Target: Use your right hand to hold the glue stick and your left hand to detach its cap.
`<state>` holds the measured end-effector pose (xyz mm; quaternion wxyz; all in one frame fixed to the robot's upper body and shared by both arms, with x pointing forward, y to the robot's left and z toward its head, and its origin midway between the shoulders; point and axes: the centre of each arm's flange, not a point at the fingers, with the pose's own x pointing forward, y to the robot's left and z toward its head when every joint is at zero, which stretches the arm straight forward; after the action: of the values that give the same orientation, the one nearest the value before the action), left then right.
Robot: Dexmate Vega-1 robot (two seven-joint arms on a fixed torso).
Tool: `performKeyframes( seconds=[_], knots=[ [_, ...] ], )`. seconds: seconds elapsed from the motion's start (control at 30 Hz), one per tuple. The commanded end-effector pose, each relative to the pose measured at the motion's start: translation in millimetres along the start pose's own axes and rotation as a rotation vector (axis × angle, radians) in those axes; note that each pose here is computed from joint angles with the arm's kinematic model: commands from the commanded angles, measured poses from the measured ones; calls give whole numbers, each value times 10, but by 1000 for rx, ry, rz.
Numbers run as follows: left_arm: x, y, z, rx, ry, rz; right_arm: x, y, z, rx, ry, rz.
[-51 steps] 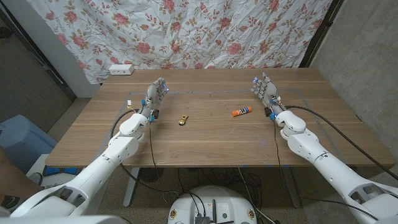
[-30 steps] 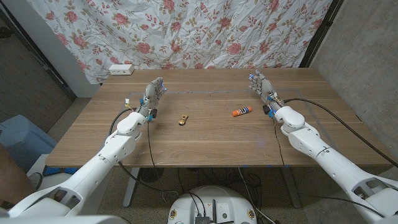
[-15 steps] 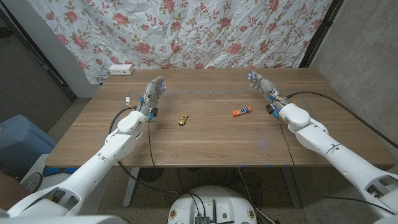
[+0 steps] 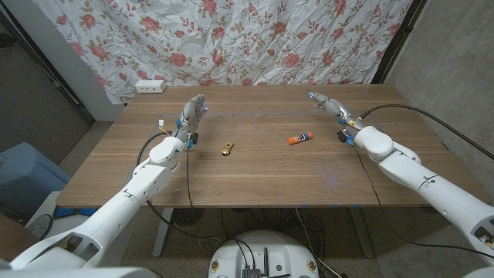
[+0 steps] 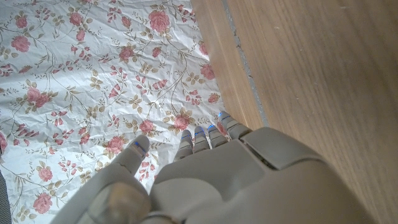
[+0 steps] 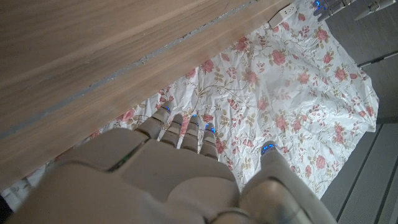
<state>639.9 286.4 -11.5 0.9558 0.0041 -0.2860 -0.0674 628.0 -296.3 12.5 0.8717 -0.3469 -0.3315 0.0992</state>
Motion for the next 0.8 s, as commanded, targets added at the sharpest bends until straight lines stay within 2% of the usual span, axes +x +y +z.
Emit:
performKeyframes(
  seconds=[0.03,0.17,0.2,0.43,0.8],
  knots=[
    [-73,-27,22,1,17,44,-33,-128,-1,-209,-28,90],
    [-100,-26,5,-5,26,59,-21,-133,14,-291,-29,129],
    [-101,-27,3,-9,22,58,-17,-127,13,-372,4,151],
    [-99,-41,-9,-15,21,54,-24,-170,81,-464,8,187],
    [-54,18,4,-10,38,19,46,-214,234,-646,10,268]
  ],
)
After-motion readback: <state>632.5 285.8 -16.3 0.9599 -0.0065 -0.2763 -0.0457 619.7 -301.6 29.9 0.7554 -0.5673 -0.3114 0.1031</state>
